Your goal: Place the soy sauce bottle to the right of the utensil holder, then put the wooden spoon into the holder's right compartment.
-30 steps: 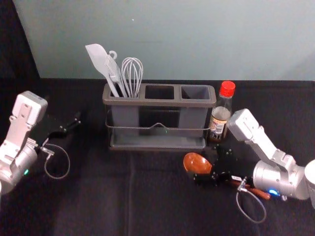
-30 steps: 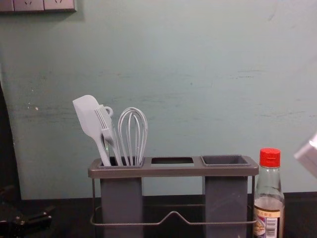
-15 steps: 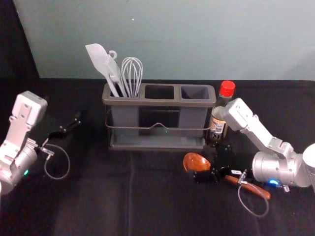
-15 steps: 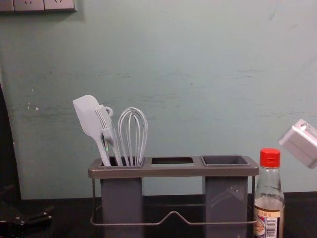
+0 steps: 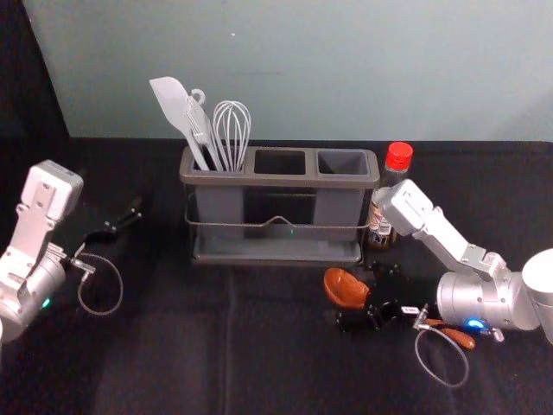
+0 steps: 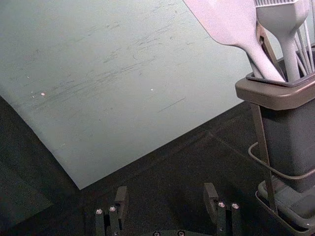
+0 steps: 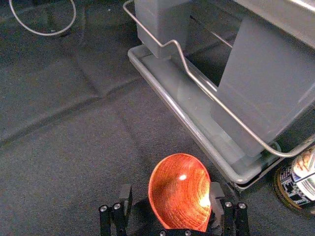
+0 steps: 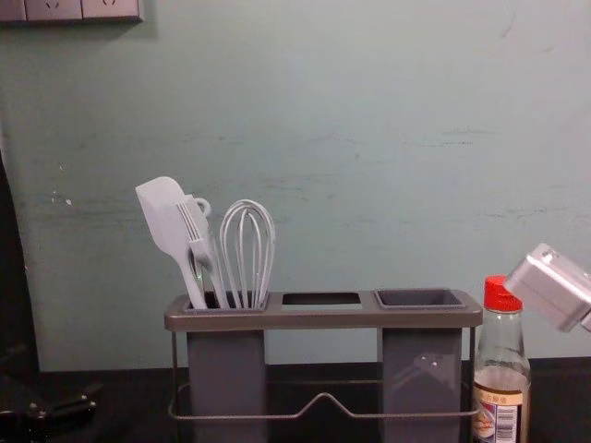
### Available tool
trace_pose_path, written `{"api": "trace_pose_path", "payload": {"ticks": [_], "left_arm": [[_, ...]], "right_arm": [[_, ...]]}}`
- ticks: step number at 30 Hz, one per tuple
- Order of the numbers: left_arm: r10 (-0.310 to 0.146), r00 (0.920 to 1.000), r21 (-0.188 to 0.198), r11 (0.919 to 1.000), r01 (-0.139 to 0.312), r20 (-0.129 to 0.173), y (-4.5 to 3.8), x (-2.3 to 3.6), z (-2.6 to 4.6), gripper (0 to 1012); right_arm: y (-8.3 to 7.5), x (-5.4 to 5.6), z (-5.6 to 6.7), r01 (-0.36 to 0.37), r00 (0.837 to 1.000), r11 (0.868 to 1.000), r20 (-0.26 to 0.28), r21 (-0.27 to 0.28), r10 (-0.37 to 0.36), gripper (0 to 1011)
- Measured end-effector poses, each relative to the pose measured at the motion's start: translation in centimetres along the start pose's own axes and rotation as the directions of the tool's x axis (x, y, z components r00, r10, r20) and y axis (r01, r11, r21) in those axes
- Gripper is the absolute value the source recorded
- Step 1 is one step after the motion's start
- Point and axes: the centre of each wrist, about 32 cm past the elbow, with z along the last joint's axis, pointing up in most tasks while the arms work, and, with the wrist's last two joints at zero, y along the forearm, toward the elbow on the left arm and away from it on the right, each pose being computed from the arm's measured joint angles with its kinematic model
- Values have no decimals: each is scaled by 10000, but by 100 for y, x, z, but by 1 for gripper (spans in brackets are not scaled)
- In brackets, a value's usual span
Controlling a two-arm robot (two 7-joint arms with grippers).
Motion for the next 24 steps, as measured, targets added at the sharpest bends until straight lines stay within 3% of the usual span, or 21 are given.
{"api": "trace_pose_path", "payload": {"ticks": [24], "left_arm": [[0, 10000, 0, 10000, 0, -1, 0, 0, 0, 1000]], "right_arm": [[-3, 40, -38, 273, 9996, 9996, 49, -47, -273, 1003]]}}
